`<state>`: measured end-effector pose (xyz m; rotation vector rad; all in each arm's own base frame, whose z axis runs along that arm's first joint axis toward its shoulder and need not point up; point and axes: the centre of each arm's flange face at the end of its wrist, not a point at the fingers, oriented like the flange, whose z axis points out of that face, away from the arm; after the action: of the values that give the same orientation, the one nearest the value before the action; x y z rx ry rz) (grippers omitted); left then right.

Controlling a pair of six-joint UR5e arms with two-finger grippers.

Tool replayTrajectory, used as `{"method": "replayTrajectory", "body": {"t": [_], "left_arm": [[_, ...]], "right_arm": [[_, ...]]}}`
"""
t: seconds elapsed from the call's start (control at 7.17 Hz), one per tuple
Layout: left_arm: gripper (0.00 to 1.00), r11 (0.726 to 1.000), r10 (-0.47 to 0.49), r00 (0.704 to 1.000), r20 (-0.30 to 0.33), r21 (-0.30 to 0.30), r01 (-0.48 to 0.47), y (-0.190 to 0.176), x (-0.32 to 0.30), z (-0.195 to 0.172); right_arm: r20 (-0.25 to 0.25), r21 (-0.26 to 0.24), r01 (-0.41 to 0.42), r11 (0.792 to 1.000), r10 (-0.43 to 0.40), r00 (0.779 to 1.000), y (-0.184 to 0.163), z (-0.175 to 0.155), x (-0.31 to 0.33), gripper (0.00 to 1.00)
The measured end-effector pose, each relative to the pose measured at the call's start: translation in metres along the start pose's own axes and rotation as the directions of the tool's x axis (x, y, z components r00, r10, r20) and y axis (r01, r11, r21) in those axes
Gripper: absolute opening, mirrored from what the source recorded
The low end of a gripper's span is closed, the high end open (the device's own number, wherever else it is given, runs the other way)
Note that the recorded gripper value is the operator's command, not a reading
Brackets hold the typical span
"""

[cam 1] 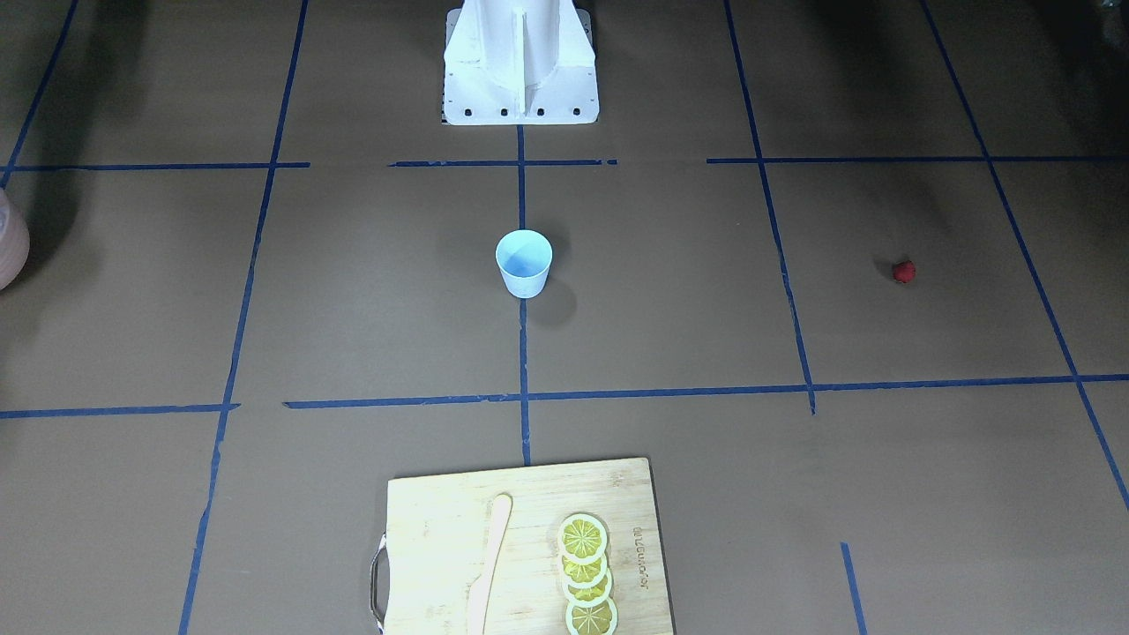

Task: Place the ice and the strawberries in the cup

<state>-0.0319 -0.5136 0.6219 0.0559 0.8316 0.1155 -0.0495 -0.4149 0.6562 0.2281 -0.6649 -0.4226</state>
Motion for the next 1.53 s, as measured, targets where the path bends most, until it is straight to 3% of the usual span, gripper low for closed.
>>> {"method": "replayTrajectory", "body": {"t": [0.28,0.56,0.98,1.4,1.53], "left_arm": [[1.00,1.000,-0.001,1.000,-0.001,-0.001,0.001,0.000,0.000,0.000],[1.00,1.000,-0.001,1.000,-0.001,-0.002,0.001,0.000,-0.001,0.001],[1.00,1.000,-0.002,1.000,-0.002,-0.003,0.002,0.000,-0.002,0.002],[1.00,1.000,-0.003,0.998,-0.055,-0.003,0.003,0.000,0.003,0.003],[1.00,1.000,-0.004,0.998,-0.065,-0.003,0.004,0.000,0.003,0.003]], "right_arm": [[0.004,-0.017,0.035,0.999,-0.034,0.999,0.005,0.007,0.003,0.81],[0.014,-0.024,0.048,0.999,-0.048,0.999,0.007,0.011,0.004,0.71],[0.019,-0.032,0.058,0.998,-0.057,0.998,0.006,0.015,0.001,0.69],[0.022,-0.041,0.059,0.997,-0.059,0.998,0.007,0.019,0.001,0.62],[0.022,-0.042,0.059,0.997,-0.058,0.998,0.007,0.019,0.001,0.54]]}}
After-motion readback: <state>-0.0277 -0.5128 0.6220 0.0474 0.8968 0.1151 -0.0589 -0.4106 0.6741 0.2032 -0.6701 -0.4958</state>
